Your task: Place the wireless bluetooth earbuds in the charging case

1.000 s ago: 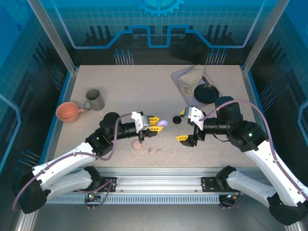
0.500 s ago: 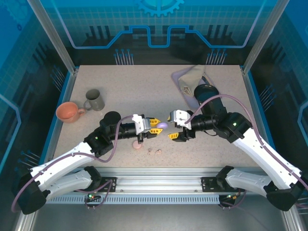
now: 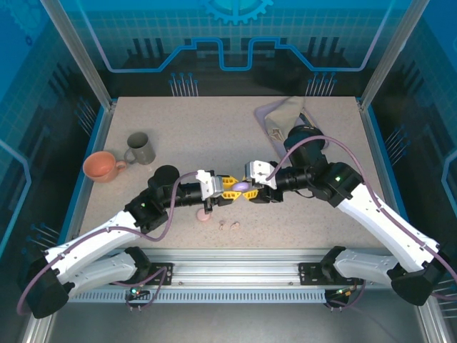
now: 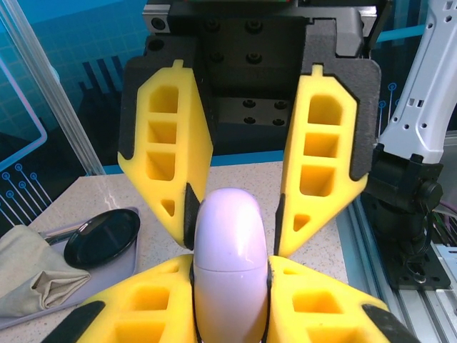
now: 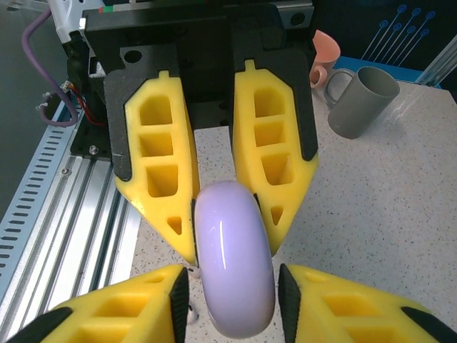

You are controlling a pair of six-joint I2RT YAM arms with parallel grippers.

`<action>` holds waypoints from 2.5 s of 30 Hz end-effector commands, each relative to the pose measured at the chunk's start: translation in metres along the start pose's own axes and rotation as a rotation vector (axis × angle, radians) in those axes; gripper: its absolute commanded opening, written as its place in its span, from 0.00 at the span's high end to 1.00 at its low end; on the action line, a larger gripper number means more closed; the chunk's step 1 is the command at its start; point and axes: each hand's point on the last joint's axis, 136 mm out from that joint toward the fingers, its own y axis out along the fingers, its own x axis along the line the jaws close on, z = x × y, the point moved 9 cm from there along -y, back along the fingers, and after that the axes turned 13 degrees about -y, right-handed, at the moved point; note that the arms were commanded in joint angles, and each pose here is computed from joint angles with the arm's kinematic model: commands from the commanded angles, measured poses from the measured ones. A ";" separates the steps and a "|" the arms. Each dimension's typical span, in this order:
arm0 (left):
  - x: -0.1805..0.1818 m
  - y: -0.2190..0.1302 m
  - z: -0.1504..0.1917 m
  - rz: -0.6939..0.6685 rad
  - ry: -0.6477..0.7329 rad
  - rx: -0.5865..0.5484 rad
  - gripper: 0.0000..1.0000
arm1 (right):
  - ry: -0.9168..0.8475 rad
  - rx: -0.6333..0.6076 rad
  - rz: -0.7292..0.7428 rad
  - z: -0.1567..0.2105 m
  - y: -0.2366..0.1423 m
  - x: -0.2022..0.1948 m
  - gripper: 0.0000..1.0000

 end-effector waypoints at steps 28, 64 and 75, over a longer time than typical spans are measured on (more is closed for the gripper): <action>-0.003 -0.029 -0.001 -0.196 0.008 -0.018 0.42 | 0.309 0.338 0.005 0.069 0.016 -0.013 0.70; -0.004 -0.068 0.017 -0.447 -0.103 -0.023 0.28 | 1.134 0.634 -0.400 0.234 0.143 -0.043 0.50; 0.023 -0.081 0.037 -0.824 -0.323 0.050 0.01 | 0.906 0.501 -0.059 0.178 0.087 -0.067 0.30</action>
